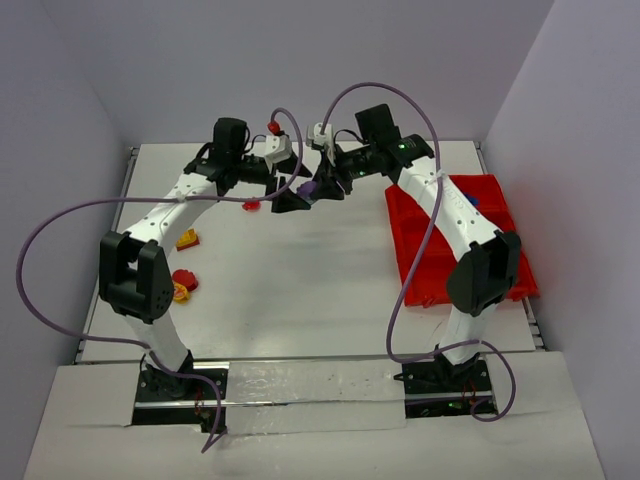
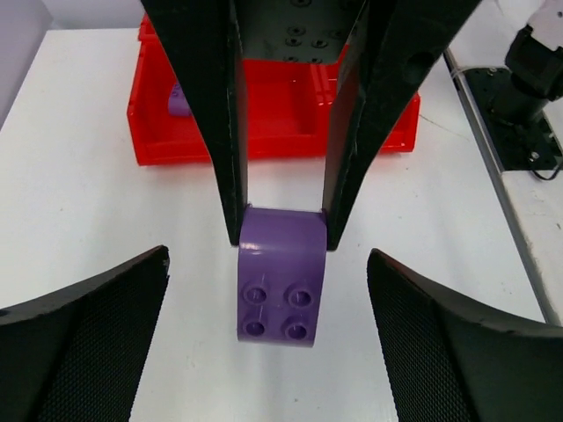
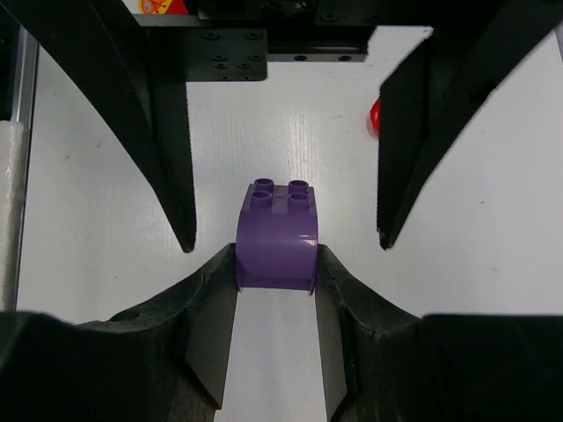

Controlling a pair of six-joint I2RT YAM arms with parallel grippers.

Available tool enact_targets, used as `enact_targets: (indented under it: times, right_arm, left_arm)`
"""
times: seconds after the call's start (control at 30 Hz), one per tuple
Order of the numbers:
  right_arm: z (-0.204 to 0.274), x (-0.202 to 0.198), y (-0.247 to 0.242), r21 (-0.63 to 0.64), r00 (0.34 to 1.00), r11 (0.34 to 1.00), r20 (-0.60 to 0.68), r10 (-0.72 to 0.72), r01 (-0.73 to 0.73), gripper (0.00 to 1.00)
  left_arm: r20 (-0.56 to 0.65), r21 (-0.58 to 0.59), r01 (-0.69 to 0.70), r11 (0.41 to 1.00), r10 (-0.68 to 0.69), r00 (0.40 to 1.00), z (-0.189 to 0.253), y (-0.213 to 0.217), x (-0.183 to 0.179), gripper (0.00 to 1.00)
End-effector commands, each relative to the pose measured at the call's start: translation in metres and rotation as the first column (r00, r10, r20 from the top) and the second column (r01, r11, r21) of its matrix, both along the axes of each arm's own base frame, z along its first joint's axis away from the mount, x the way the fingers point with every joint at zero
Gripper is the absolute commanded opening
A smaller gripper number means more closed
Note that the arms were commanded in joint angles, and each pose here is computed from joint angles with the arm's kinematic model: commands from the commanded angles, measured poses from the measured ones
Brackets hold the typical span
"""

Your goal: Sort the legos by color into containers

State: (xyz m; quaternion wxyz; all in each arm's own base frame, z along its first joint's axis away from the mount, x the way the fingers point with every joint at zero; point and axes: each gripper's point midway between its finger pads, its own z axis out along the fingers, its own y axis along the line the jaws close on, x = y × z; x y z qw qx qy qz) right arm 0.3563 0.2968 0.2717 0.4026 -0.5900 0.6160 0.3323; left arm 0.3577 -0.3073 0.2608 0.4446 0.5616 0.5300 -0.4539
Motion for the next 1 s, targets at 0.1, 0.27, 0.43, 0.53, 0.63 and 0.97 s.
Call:
enact_targets:
  times: [0.1,0.27,0.43,0.53,0.63,0.97]
  right_arm:
    - [0.011,0.030,-0.053,0.010,0.985,0.985,-0.013,-0.174,0.174,0.00]
    - [-0.015,0.044,-0.138,-0.127,0.933,0.926,0.001,-0.359,0.356,0.00]
    - [-0.048,0.063,-0.243,-0.344,0.832,0.771,0.060,-0.551,0.535,0.00]
    - [-0.062,0.068,-0.283,-0.429,0.782,0.684,0.094,-0.616,0.590,0.00]
    - [-0.078,0.076,-0.310,-0.498,0.734,0.588,0.158,-0.661,0.637,0.00]
    - [-0.107,0.116,-0.325,-0.506,0.649,0.496,0.180,-0.740,0.705,0.00]
  left_arm:
    - [0.048,-0.089,-0.249,0.964,0.254,0.966,0.041,0.038,0.028,0.99]
    - [0.003,-0.017,-0.492,0.870,0.492,0.870,0.035,0.075,0.059,0.99]
    - [-0.115,0.029,-0.683,0.730,0.681,0.723,0.027,0.112,0.083,0.99]
    - [-0.123,0.052,-0.740,0.670,0.740,0.661,0.020,0.124,0.087,0.99]
    - [-0.143,0.142,-0.811,0.567,0.823,0.550,0.004,0.143,0.098,0.99]
    - [-0.101,0.333,-0.871,0.360,0.933,0.347,-0.031,0.208,0.107,0.99]
